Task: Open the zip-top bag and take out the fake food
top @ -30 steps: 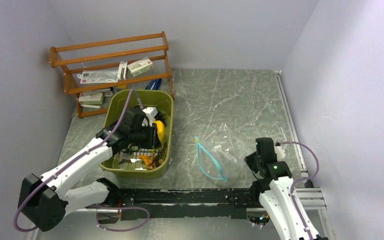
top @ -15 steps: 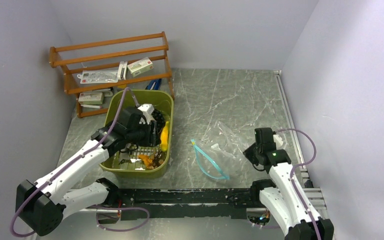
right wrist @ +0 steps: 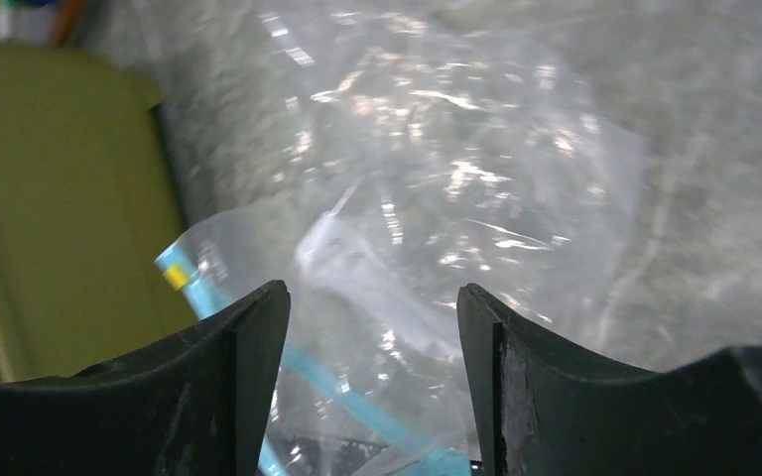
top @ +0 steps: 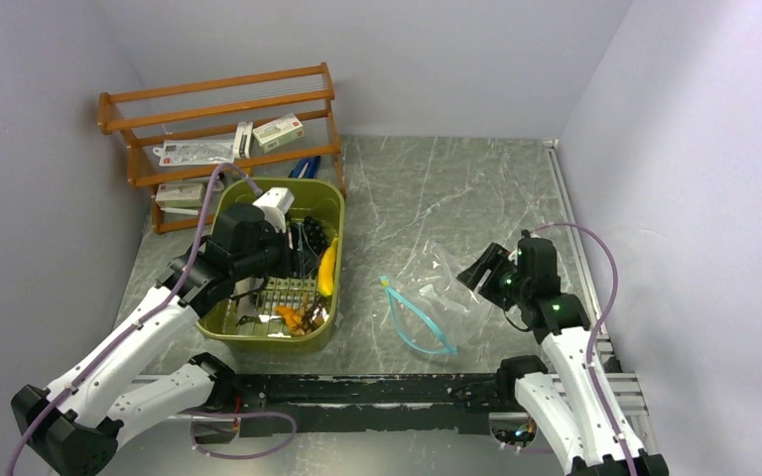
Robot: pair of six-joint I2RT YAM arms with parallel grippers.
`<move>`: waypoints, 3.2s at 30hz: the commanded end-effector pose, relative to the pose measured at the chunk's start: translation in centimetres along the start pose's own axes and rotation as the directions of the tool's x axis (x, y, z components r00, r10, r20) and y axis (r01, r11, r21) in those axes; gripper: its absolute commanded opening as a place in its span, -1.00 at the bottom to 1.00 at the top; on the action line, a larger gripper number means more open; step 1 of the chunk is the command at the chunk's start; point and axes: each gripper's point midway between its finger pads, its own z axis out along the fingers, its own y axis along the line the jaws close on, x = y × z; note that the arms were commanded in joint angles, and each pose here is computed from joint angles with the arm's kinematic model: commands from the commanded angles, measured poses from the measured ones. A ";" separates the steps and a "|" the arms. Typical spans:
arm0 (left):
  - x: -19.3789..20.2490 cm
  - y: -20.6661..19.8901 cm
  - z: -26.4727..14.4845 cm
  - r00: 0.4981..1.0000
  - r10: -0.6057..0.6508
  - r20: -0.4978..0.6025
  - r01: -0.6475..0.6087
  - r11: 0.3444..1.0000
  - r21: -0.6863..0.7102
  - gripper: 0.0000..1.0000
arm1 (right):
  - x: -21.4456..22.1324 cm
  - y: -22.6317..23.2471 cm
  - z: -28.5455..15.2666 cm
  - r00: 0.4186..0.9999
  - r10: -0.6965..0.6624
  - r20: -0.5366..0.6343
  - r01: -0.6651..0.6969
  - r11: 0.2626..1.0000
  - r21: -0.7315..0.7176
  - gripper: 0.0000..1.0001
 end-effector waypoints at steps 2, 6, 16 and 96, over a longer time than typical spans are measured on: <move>-2.1 -2.7 -0.1 0.998 -0.022 0.052 0.016 0.992 0.124 0.26 | 1.1 6.4 -2.2 0.964 -0.263 -0.050 0.225 0.898 -0.378 0.45; -2.0 -3.4 0.5 0.999 -0.035 0.040 0.028 0.986 0.166 0.26 | 3.1 8.0 -2.9 0.915 -0.391 -0.096 0.309 0.834 -0.456 0.66; -1.9 -3.0 -0.1 0.998 -0.033 0.044 0.027 0.989 0.144 0.45 | 8.0 7.6 0.4 0.761 -0.606 -0.231 0.553 0.793 -0.257 0.58; -21.6 14.1 -12.6 0.870 0.098 0.484 0.166 0.865 -0.473 1.00 | -27.1 15.2 -6.8 0.762 -0.358 0.541 0.353 0.928 0.116 1.00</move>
